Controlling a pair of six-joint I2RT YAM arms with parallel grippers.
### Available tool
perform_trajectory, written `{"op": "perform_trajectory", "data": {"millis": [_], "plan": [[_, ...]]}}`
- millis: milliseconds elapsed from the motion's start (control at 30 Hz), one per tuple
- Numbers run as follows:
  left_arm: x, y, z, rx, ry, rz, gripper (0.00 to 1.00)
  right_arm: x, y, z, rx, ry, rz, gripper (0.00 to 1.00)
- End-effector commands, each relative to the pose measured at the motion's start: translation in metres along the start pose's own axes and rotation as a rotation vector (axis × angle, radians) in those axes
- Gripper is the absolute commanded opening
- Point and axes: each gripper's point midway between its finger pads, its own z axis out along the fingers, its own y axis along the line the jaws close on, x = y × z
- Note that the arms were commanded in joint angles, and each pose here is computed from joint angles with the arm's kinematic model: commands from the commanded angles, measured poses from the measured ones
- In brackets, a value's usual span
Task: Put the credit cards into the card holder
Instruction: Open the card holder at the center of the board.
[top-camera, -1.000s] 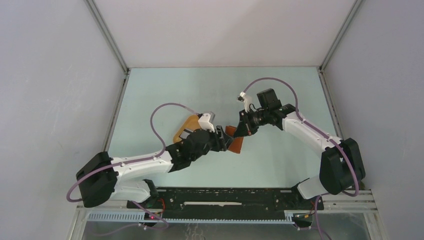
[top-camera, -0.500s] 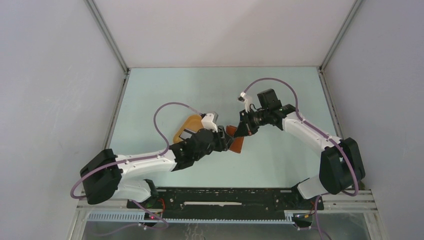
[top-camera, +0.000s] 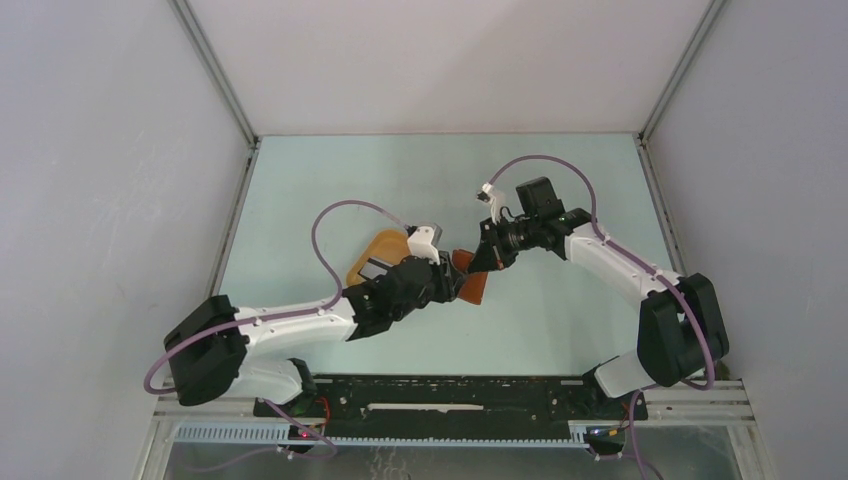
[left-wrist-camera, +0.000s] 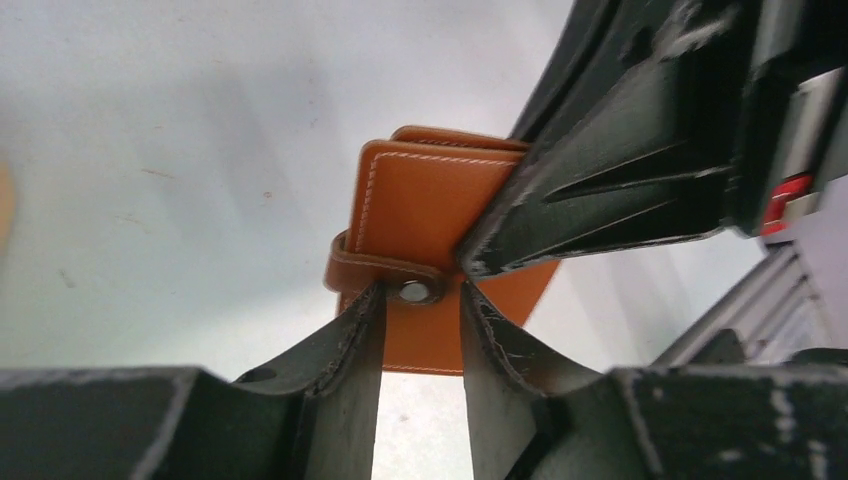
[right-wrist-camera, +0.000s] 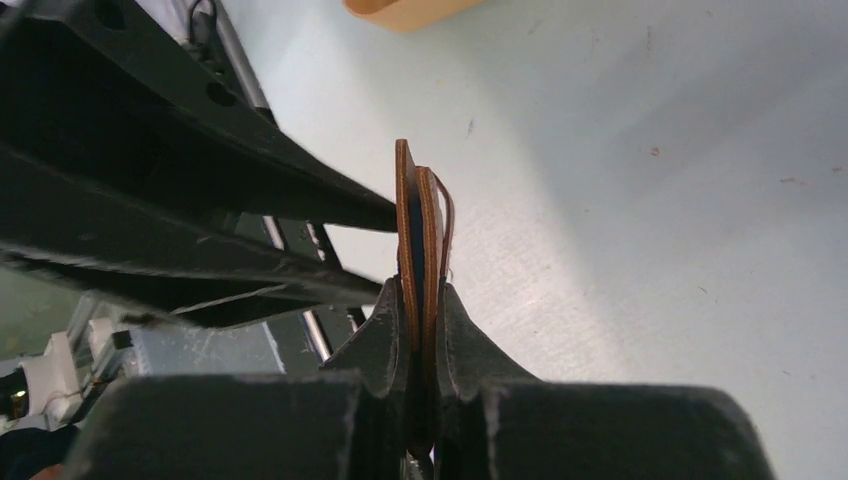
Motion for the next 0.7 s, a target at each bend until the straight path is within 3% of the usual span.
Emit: {"op": "perform_trajectory", "data": {"millis": [0,400,667], "plan": [[0.001,0.041,0.002,-0.179,-0.002,0.114,0.37,-0.003,0.05,-0.007,-0.229,0.006,0.003,0.0],[-0.009,0.055,0.0,-0.257,-0.037,0.17,0.27,-0.001,0.048,-0.005,-0.231,0.013,0.011,0.0],[-0.014,0.064,-0.002,-0.284,-0.055,0.188,0.0,0.0,0.045,-0.004,-0.217,0.018,0.012,0.0]]}}
